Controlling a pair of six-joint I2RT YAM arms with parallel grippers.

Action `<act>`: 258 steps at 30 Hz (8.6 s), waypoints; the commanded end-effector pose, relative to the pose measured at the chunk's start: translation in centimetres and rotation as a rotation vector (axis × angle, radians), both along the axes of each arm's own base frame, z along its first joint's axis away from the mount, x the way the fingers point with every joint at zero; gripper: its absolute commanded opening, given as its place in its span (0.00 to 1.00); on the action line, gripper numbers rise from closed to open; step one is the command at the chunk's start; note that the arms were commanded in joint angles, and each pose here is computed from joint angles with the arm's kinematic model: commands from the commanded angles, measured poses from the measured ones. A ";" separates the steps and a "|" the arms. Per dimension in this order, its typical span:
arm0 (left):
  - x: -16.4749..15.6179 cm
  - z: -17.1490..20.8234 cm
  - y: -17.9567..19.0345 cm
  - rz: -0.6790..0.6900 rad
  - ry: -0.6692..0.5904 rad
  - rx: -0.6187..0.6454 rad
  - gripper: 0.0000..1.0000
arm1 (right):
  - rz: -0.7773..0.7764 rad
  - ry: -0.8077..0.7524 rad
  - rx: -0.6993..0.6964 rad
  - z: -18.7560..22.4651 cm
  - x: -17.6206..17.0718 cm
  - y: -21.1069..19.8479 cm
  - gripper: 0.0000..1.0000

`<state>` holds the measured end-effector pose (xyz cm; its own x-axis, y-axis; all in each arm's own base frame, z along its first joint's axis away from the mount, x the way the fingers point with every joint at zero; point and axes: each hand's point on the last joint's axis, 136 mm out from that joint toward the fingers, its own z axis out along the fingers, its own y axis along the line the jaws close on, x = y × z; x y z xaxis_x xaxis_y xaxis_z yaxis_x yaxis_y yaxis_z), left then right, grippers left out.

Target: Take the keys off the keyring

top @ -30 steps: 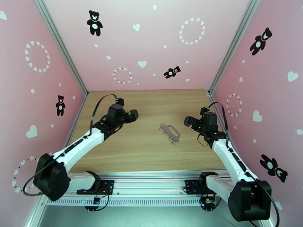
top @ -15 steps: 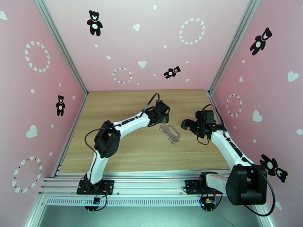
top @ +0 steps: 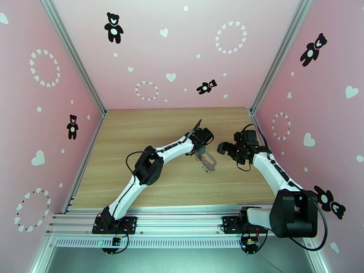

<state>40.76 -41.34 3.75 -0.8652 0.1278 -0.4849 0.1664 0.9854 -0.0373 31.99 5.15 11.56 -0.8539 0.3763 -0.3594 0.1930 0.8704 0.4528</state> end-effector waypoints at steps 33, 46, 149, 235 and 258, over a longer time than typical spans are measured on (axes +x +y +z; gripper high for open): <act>-0.1 -0.6 -0.5 -0.004 0.003 0.013 0.19 | 0.020 0.004 0.043 -0.3 0.8 0.7 0.99; 0.4 4.1 0.4 -0.011 -0.106 -0.012 0.00 | 0.050 -0.082 0.064 1.9 0.8 1.4 0.99; -17.0 37.0 3.4 -1.140 -0.672 -0.715 0.00 | 0.946 -1.405 -0.355 23.9 -7.9 17.8 0.32; -12.6 25.8 8.0 -0.655 -0.999 -0.526 0.58 | 0.899 -0.559 -0.299 23.0 -7.8 20.0 0.00; -14.1 26.5 7.1 -0.712 -1.104 -0.554 0.43 | 0.807 -0.557 -0.244 23.9 -7.4 20.0 0.00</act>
